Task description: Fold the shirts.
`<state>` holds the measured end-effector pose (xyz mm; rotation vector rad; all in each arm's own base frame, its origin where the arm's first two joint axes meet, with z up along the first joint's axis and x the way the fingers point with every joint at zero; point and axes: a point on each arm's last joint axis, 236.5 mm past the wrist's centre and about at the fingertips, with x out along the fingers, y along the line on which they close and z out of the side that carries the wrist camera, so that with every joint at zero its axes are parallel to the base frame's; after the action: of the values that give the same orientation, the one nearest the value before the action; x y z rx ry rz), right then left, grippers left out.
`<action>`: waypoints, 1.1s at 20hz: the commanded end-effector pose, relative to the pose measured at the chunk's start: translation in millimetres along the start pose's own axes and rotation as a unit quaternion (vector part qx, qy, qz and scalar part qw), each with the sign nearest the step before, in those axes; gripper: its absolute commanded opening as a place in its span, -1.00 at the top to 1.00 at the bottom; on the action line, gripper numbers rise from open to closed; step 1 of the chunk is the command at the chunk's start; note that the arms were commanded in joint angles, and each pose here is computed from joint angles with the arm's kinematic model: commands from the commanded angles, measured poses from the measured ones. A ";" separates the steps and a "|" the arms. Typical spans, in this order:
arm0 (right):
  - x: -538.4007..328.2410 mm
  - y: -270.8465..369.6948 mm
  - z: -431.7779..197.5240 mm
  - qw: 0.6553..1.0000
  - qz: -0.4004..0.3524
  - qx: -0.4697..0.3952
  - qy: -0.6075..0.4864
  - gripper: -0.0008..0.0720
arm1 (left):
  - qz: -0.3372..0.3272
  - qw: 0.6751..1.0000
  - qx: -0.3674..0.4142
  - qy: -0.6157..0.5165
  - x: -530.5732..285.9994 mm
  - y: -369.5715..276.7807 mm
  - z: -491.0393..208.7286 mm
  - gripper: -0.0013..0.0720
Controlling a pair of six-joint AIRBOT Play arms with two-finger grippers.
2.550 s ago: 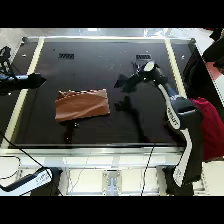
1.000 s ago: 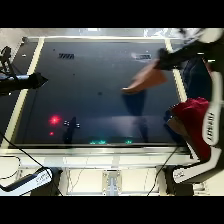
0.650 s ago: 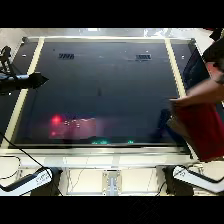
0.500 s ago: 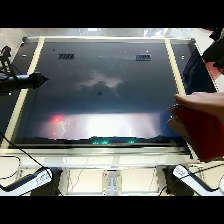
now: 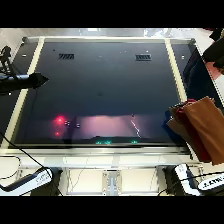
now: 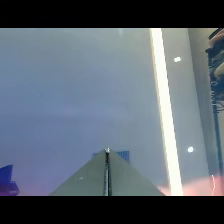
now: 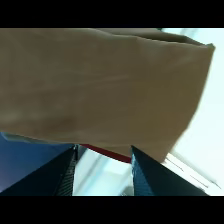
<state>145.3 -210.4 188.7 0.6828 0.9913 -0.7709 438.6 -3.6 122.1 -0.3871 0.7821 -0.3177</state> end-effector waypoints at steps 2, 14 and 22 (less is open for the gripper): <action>-60.6 115.5 38.9 0.966 0.231 -0.034 -0.109 -0.04 | 0.000 1.000 0.000 0.001 -0.4 -0.2 -0.2 0.93; -106.5 273.5 -101.6 0.790 0.420 -0.446 -0.042 0.94 | -0.019 0.998 -0.044 0.040 -1.2 -9.6 -18.5 0.93; -110.1 278.9 -101.5 0.785 0.427 -0.446 -0.050 0.95 | -0.019 0.998 -0.044 0.040 -1.2 -9.6 -18.6 0.93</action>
<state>289.4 50.9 291.4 0.1865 0.7082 0.4763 423.4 -15.8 115.3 -0.4733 0.8683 -0.3370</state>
